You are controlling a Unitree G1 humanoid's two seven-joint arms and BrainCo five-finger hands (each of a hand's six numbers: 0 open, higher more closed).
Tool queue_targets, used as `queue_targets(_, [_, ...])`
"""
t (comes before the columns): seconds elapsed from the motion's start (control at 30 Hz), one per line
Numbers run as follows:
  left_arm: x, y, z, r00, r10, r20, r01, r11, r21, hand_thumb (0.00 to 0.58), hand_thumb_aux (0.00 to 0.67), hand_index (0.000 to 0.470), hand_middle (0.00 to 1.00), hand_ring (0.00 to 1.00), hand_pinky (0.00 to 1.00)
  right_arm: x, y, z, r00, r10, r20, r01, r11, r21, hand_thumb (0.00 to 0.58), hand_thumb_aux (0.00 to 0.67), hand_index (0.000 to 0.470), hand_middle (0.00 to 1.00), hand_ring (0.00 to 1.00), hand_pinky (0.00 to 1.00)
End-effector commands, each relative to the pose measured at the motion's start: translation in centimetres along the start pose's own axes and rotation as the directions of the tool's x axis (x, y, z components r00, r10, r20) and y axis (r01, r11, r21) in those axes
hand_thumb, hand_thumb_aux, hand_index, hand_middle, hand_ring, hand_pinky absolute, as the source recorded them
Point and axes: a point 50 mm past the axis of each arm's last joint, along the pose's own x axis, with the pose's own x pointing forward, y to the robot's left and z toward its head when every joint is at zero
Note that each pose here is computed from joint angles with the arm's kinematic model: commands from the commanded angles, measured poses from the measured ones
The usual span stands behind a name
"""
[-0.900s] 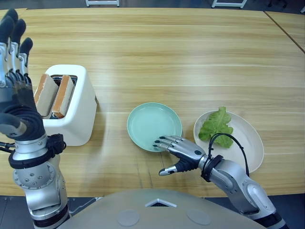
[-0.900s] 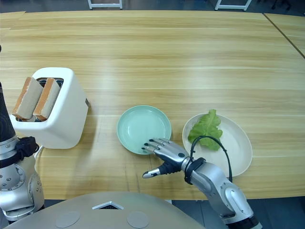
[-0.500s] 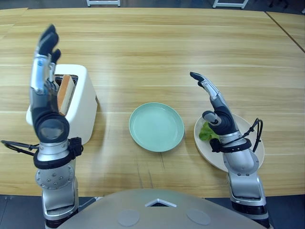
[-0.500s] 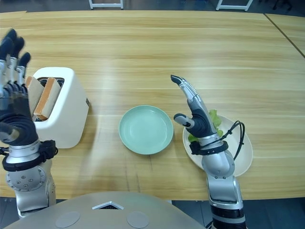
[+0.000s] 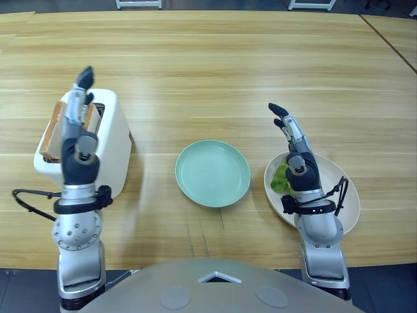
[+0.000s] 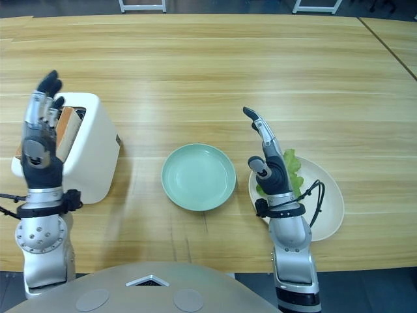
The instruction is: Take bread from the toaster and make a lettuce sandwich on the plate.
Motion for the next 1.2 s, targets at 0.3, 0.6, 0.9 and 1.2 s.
queue_targets(0.3, [2.6, 9.1, -8.0, 0.842, 0.005, -0.539, 0.498, 0.376, 0.781, 0.0, 0.0, 0.0, 0.0, 0.0, 0.0, 0.1, -3.4, 0.6, 0.999, -0.011, 0.053, 0.025, 0.962, -0.271, 0.0, 0.0, 0.0, 0.0, 0.0, 0.0])
queue_targets(0.6, [2.2, 7.9, -10.0, 0.77, -0.012, -0.638, 0.611, 0.303, 0.731, 0.049, 0.029, 0.02, 0.0, 0.0, 0.0, -0.5, -6.1, 0.3, 1.0, 0.011, 0.028, 0.001, 0.915, -0.404, 0.0, 0.0, 0.0, 0.0, 0.0, 0.0])
queue_targets(0.9, [4.7, 6.8, -4.0, 0.931, -0.04, -0.362, 0.352, 0.354, 0.866, 0.58, 0.67, 0.47, 0.0, 0.0, 0.0, -1.9, -6.8, -1.8, 0.991, 0.094, -0.091, -0.128, 0.837, -0.532, 0.0, 0.0, 0.0, 0.0, 0.0, 0.0])
queue_targets(1.2, [5.8, 7.5, -1.5, 0.974, -0.004, -0.225, 0.208, 0.394, 0.895, 0.58, 0.67, 0.47, 0.57, 0.57, 0.57, -3.4, -7.4, -4.6, 0.928, 0.231, -0.291, -0.37, 0.637, -0.676, 0.0, 0.0, 0.0, 0.0, 0.0, 0.0])
